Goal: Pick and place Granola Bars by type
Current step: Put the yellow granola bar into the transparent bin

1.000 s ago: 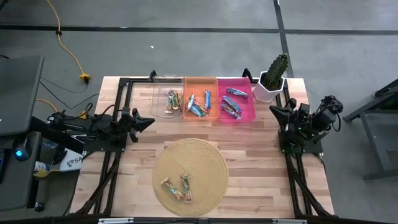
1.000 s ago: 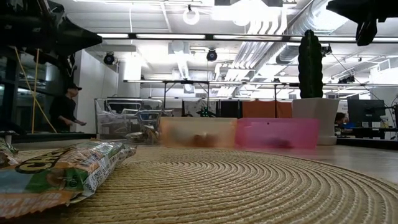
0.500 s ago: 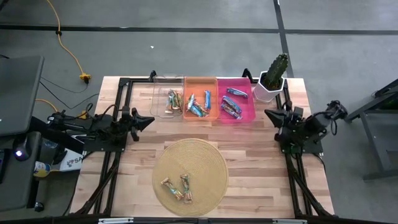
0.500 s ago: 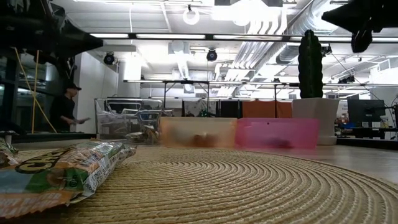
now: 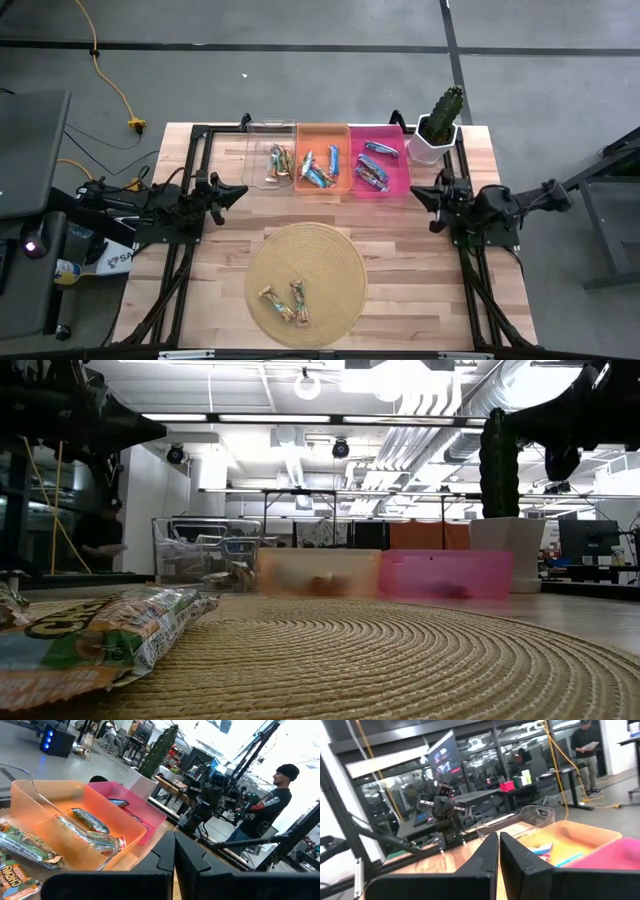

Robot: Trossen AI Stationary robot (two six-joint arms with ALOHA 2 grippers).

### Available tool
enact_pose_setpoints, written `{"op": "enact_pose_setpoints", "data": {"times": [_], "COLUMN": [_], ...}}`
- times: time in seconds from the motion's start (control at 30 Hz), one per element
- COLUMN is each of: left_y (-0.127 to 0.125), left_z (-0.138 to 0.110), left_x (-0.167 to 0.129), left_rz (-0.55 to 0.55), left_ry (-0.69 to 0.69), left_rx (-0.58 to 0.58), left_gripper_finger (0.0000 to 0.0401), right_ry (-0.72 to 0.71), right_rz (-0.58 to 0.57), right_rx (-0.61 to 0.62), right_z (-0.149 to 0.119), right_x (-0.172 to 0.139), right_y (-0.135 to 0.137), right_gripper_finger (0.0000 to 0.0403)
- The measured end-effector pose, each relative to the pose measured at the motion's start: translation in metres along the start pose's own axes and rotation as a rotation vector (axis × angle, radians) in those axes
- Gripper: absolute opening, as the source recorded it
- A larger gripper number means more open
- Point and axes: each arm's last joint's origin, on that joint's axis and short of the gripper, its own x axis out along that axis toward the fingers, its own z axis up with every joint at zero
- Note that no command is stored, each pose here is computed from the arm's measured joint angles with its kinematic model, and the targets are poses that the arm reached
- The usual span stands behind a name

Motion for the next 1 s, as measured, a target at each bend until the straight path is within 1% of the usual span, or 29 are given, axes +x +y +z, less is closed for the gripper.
{"op": "enact_pose_setpoints", "data": {"times": [0.1,0.2,0.27,0.37,0.53,0.6,0.8,1.0], "left_y": [0.0,0.0,0.0,0.0,0.0,0.0,0.0,0.0], "left_z": [0.0,0.0,0.0,0.0,-0.001,-0.001,-0.001,-0.001], "left_x": [0.0,0.0,0.0,0.0,0.0,0.0,0.0,0.0], "left_rz": [0.0,0.0,0.0,0.0,0.003,0.004,-0.011,-0.016], "left_ry": [0.0,0.0,0.0,0.0,0.006,0.007,0.019,0.011], "left_rx": [-0.001,-0.001,-0.001,-0.001,0.003,0.004,0.024,0.048], "left_gripper_finger": [0.0001,0.0001,0.0001,0.0001,0.0001,0.0001,0.0001,0.0001], "right_ry": [0.008,0.068,0.112,0.137,0.129,0.129,0.16,0.204], "right_rz": [0.03,0.044,0.041,0.054,0.0,-0.004,0.074,0.182], "right_rx": [-0.027,-0.058,-0.047,-0.038,-0.039,-0.065,-0.194,-0.184], "right_z": [-0.003,-0.011,-0.018,-0.02,-0.019,-0.019,-0.021,-0.023], "right_x": [0.002,0.003,0.004,0.006,0.007,0.008,0.008,0.007], "right_y": [-0.002,-0.006,-0.01,-0.012,-0.018,-0.019,-0.017,-0.014], "right_gripper_finger": [0.0,0.0,0.0,0.0,0.0,0.0,0.0,0.0]}}
